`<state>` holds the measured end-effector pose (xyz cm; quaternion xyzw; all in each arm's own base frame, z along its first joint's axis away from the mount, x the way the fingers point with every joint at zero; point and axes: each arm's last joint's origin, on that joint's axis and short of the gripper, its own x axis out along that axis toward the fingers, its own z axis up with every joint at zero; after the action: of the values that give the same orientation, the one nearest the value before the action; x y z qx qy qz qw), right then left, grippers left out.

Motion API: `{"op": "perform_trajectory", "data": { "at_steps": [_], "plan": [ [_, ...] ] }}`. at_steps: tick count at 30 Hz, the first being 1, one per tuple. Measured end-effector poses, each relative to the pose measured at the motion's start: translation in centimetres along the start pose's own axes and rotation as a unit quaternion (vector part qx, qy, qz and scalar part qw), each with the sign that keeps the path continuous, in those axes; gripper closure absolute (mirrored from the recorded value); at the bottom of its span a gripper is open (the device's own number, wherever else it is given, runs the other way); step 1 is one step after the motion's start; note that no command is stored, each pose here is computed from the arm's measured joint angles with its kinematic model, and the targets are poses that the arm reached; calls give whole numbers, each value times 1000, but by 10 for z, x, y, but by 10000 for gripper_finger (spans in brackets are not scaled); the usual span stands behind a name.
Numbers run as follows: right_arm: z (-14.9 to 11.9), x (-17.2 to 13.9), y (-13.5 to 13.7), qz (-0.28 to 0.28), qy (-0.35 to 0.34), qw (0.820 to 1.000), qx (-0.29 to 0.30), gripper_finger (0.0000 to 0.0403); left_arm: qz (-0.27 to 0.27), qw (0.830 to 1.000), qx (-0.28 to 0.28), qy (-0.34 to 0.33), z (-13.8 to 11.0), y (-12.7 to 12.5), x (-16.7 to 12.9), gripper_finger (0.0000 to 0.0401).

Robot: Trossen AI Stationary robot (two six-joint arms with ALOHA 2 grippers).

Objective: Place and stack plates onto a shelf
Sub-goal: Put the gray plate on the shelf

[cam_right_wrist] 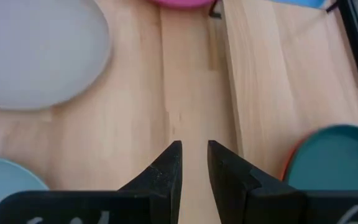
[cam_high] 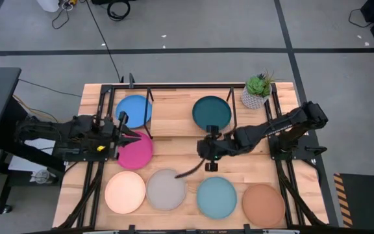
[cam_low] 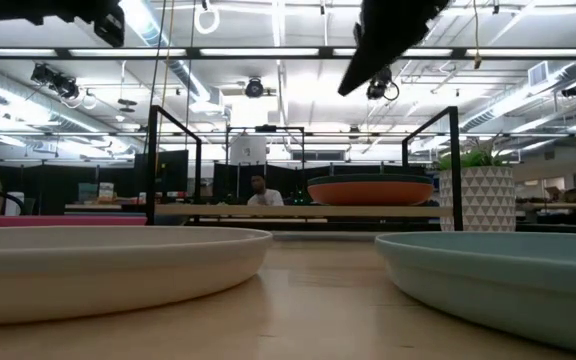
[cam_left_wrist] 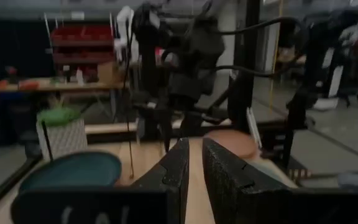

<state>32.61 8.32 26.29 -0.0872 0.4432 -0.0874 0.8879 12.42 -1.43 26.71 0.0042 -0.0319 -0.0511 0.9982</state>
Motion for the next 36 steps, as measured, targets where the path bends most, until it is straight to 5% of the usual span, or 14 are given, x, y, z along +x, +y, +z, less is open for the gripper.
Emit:
{"op": "perform_trajectory", "data": {
  "at_steps": [7,13,18,27,31,36],
  "plan": [
    [-32,16,30,-25,-29,999,-19,321,-60,992,-5,108,-25,-13,29,349],
    [-56,25,43,-40,-48,997,-34,321,-78,979,-73,176,-24,-28,54,349],
    [-69,30,51,-66,-84,992,-63,321,-49,966,-100,235,-13,-47,77,349],
    [-84,23,57,-61,-183,971,-142,321,-2,913,-200,354,-14,-79,110,349],
    [-99,17,49,-60,-235,961,-135,322,15,895,-234,380,-23,-90,126,349],
    [-119,18,42,-57,-278,953,-106,322,6,886,-210,413,-33,-103,148,349]
  ]
}}
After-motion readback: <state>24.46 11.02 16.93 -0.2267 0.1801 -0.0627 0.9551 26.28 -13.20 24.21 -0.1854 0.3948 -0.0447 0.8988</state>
